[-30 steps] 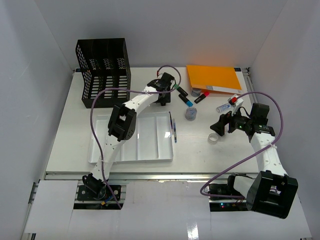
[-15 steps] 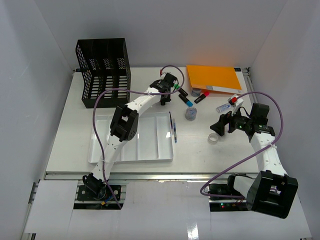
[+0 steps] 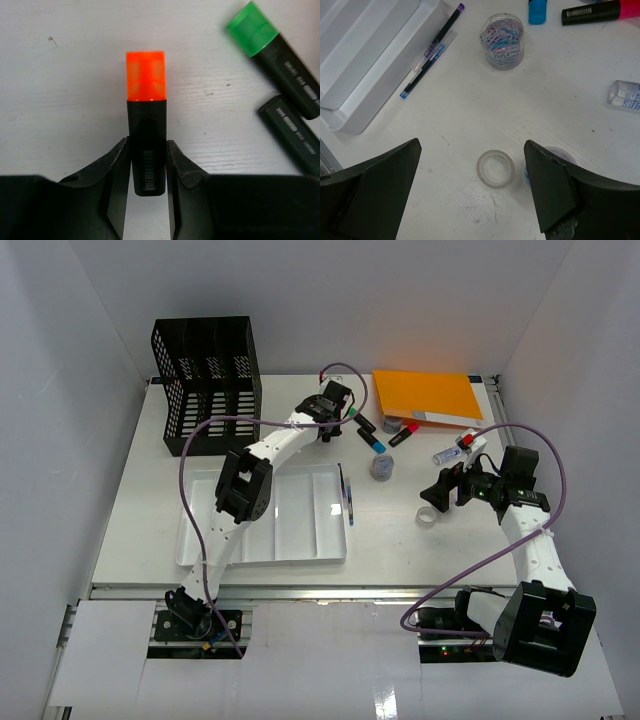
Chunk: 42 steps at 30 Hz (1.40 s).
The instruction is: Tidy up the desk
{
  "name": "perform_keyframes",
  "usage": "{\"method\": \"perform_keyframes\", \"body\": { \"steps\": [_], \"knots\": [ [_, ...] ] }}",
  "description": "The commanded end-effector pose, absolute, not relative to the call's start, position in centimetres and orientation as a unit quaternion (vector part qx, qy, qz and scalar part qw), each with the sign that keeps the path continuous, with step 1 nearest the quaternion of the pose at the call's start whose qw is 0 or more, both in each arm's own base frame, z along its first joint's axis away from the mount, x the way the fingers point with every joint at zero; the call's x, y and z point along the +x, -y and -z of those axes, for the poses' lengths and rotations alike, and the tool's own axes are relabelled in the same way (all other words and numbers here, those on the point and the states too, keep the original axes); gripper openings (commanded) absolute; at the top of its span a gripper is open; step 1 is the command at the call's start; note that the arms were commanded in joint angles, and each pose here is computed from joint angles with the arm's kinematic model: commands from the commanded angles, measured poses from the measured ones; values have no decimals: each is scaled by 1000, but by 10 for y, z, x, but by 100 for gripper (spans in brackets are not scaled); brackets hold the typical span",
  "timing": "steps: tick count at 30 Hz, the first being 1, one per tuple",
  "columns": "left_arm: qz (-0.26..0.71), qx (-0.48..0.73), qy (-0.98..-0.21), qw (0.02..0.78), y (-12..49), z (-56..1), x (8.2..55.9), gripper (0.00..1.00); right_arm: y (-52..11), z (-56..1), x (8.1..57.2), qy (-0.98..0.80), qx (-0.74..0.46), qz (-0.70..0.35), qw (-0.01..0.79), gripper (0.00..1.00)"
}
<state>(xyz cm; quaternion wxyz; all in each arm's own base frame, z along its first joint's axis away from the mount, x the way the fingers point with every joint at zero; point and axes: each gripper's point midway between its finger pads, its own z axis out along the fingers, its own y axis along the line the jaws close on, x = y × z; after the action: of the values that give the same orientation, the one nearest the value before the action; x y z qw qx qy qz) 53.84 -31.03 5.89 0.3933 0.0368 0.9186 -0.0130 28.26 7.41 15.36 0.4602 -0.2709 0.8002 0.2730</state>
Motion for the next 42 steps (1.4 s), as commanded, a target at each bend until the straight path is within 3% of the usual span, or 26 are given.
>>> {"method": "perform_keyframes", "body": {
  "steps": [1, 9, 17, 22, 27, 35, 38, 39, 42],
  "knots": [
    [77, 26, -869, 489, 303, -202, 532, 3, -77, -166, 286, -788, -285, -274, 472, 90],
    [101, 19, -891, 443, 222, -194, 418, 1, -79, -166, 283, -786, -289, -280, 469, 90],
    [42, -77, -907, 412, 82, -164, 326, 1, -81, -165, 282, -785, -292, -285, 467, 90],
    [-53, -132, -906, 398, 13, -131, 306, 3, -82, -164, 281, -784, -293, -287, 465, 90],
    [-99, -156, -919, 348, -13, -89, 306, 1, -82, -164, 280, -784, -293, -289, 464, 90],
    [-136, -153, -922, 328, -25, -76, 309, 4, -82, -165, 280, -783, -296, -289, 465, 90],
    [-143, -159, -919, 332, -28, -78, 307, 23, -82, -165, 280, -783, -296, -289, 465, 90],
    [-142, -161, -918, 335, -28, -80, 307, 40, -82, -164, 280, -783, -296, -289, 465, 90],
    [-136, -164, -916, 340, -27, -83, 306, 66, -83, -164, 279, -782, -298, -290, 463, 90]
  ]
}}
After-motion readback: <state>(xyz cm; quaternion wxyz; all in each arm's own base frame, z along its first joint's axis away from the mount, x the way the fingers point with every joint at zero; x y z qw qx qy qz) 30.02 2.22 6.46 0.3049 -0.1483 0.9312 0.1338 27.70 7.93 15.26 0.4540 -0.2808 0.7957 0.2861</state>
